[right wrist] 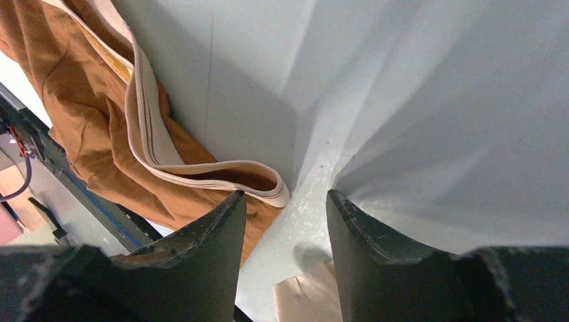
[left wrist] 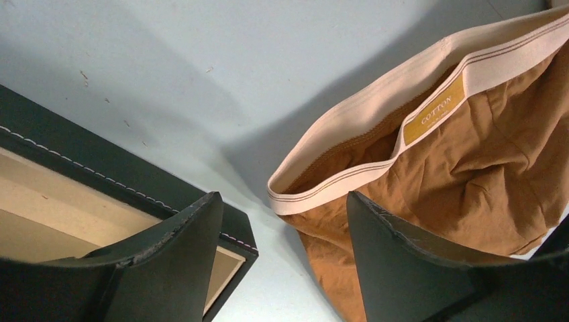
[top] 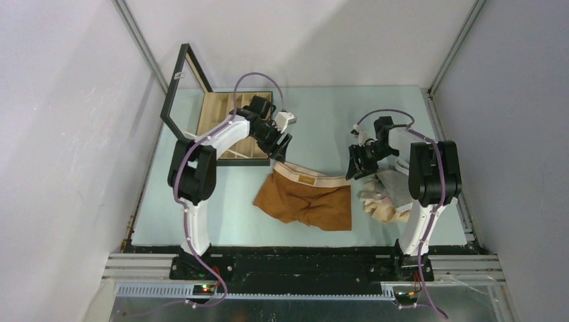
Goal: Roll the underwear
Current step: Flatten out the underwear at the center of the board.
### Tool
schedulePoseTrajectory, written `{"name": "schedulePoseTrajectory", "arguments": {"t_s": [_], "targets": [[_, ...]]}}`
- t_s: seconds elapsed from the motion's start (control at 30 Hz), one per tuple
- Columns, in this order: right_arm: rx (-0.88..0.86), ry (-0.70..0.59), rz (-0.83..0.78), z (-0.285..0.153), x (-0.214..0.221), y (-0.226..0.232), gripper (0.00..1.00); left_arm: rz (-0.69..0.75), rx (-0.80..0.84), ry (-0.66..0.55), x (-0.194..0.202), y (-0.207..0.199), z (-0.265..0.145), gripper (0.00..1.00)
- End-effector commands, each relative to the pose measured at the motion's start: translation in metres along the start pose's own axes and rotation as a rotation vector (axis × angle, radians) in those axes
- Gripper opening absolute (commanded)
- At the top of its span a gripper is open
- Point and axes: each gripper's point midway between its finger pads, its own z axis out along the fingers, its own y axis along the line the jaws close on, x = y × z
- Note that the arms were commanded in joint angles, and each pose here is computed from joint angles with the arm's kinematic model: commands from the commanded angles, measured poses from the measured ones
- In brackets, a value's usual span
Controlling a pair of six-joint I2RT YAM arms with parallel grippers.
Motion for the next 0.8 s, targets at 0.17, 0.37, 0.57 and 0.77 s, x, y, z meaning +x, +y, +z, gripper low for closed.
{"name": "schedulePoseTrajectory", "arguments": {"t_s": [0.17, 0.37, 0.57, 0.77], "targets": [[-0.066, -0.004, -0.074, 0.008, -0.015, 0.008, 0.36, -0.097, 0.009, -0.002, -0.007, -0.007, -0.007, 0.74], [-0.063, -0.028, -0.082, 0.005, -0.024, 0.005, 0.11, -0.123, -0.007, -0.014, -0.009, -0.004, -0.010, 0.74], [-0.001, -0.042, -0.078, -0.012, -0.029, -0.004, 0.00, -0.206, -0.015, -0.060, -0.013, -0.004, -0.012, 0.75], [0.174, -0.041, -0.019, -0.021, -0.026, -0.033, 0.00, -0.252, -0.084, -0.072, -0.015, 0.010, -0.006, 0.75]]}}
